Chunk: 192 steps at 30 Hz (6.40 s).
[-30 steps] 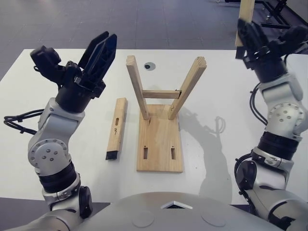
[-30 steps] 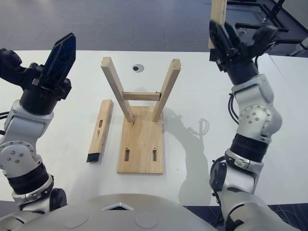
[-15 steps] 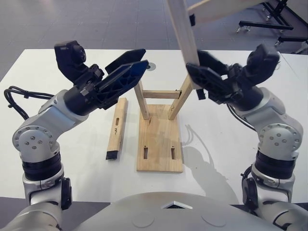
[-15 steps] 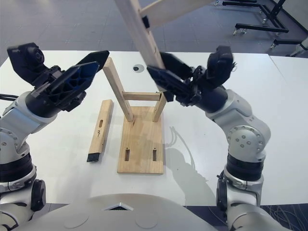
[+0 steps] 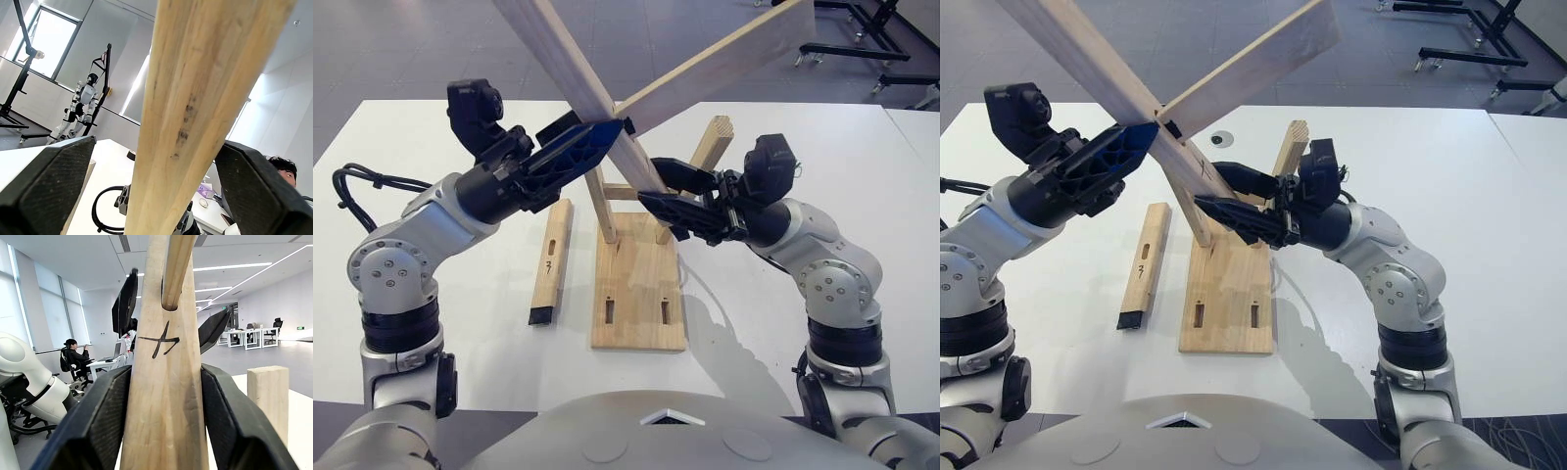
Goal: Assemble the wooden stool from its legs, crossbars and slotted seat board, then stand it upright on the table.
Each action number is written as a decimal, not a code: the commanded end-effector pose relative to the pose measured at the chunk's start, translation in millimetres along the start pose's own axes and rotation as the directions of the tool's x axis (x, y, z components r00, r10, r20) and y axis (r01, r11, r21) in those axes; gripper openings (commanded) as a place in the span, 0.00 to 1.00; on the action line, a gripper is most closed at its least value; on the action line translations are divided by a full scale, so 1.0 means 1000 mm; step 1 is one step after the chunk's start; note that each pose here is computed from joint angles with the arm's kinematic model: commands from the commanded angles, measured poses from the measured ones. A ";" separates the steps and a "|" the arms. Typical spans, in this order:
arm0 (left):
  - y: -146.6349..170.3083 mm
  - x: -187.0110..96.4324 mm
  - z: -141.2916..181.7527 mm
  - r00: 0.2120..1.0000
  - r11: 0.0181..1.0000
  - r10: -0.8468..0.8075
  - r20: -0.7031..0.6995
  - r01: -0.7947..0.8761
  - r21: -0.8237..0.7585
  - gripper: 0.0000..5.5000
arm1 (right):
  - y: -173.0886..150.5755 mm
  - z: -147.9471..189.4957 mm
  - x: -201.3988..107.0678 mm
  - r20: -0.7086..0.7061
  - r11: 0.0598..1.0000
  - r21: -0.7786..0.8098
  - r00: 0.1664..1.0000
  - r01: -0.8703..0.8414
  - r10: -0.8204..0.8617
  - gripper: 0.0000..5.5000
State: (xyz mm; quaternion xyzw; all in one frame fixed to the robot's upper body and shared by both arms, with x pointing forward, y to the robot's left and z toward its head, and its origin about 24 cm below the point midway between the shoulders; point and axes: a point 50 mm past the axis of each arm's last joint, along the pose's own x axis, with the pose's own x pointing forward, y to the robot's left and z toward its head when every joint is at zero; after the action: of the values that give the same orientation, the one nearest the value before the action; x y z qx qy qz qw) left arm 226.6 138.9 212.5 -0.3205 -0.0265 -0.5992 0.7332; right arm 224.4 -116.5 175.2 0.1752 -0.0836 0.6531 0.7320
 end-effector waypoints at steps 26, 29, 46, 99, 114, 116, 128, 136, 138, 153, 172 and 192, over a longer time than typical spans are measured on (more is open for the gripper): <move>0.003 -0.002 -0.011 0.999 1.000 0.014 0.040 -0.014 0.012 0.41 | -0.012 -0.012 -0.009 -0.167 1.000 0.004 0.986 0.019 -0.018 0.38; 0.003 -0.002 -0.010 0.999 1.000 0.011 0.044 -0.012 0.016 0.40 | -0.012 -0.012 -0.009 -0.161 1.000 -0.002 0.987 0.025 -0.025 0.38; 0.014 -0.020 0.003 0.996 0.999 0.012 0.084 -0.015 0.034 0.38 | 0.006 -0.029 -0.029 -0.347 0.997 0.076 0.938 0.024 0.004 0.53; -0.023 -0.051 -0.071 0.808 0.938 0.128 -0.576 0.091 0.335 0.38 | -0.079 0.085 -0.071 -0.101 0.943 -0.006 0.939 0.331 -0.330 0.98; -0.015 -0.047 -0.058 0.829 0.942 0.104 -0.549 0.094 0.321 0.38 | -0.077 0.067 -0.067 -0.149 0.948 0.019 0.938 0.319 -0.313 0.98; -0.016 -0.046 -0.055 0.835 0.943 0.097 -0.541 0.096 0.319 0.38 | -0.077 0.066 -0.067 -0.152 0.948 0.022 0.938 0.318 -0.311 0.98; -0.013 -0.052 -0.050 0.836 0.947 0.118 -0.535 0.068 0.314 0.38 | -0.079 0.065 -0.067 -0.159 0.947 0.014 0.936 0.320 -0.314 0.98; -0.003 -0.051 -0.062 0.845 0.961 0.102 -0.524 0.052 0.272 0.38 | -0.079 0.065 -0.066 -0.157 0.947 0.015 0.937 0.320 -0.314 0.98; -0.001 -0.051 -0.064 0.841 0.962 0.097 -0.532 0.058 0.268 0.38 | -0.079 0.066 -0.067 -0.160 0.947 0.013 0.936 0.320 -0.314 0.98; 0.002 -0.043 -0.061 0.729 0.926 0.142 -0.670 0.143 0.351 0.38 | -0.078 0.062 -0.062 -0.171 0.953 0.029 0.941 0.300 -0.291 0.98; -0.016 -0.052 -0.103 0.702 0.900 0.253 -0.666 0.081 0.428 0.37 | -0.080 0.064 -0.060 -0.219 0.958 0.044 0.938 0.283 -0.267 0.98; 0.006 -0.067 -0.087 0.721 0.840 0.357 -0.594 0.031 0.542 0.71 | -0.074 0.055 -0.067 -0.124 0.941 0.024 0.935 0.337 -0.332 0.98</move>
State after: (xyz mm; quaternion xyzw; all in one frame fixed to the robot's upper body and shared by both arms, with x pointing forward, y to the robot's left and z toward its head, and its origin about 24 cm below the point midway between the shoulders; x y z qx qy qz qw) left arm 178.4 149.7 105.3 0.1133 0.1287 -0.5764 0.7990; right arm 297.7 -203.1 191.4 0.1579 0.0241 0.5374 0.8280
